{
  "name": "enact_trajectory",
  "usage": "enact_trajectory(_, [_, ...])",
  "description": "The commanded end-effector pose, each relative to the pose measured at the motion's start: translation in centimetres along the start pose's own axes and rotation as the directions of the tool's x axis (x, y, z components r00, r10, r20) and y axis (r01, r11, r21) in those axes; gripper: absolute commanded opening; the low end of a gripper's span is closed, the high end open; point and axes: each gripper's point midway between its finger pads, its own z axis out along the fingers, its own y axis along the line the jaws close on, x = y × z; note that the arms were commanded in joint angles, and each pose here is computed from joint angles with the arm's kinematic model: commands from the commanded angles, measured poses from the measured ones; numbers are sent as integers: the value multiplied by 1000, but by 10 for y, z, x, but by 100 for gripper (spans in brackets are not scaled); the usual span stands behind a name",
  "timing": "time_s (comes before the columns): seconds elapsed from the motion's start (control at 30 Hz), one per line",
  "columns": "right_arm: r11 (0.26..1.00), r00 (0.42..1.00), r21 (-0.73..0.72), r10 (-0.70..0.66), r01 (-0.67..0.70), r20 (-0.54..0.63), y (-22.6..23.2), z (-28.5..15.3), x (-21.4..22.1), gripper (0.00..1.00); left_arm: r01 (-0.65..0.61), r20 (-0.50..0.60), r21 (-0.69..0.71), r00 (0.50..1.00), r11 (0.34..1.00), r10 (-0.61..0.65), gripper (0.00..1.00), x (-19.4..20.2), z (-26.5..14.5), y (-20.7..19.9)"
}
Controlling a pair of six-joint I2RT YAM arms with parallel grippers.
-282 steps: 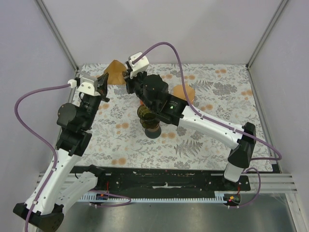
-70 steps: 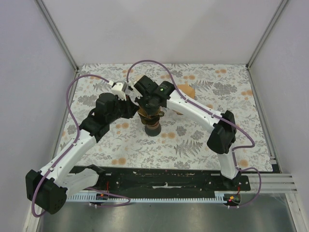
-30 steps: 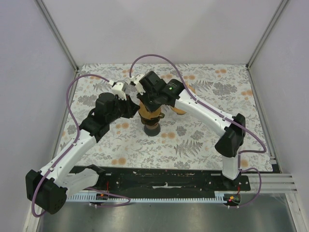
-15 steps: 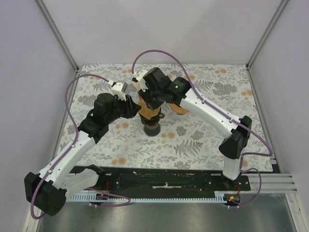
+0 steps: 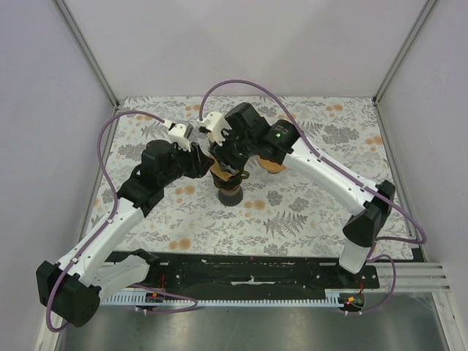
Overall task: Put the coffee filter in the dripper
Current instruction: Place the coffee filter in the coffee dripper.
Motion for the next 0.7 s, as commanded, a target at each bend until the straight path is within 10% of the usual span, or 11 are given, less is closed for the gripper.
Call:
enact_trajectory(0.0, [973,957,-55,-208,223,200,15,-39,-26,49,-42,37,39,998,998,40,44,-9,-3,-8])
enact_trajectory(0.67, [989,977,141,60,-32,-203,-34,57,57,10,-53,22,38,998,998,52,39,5,7,-2])
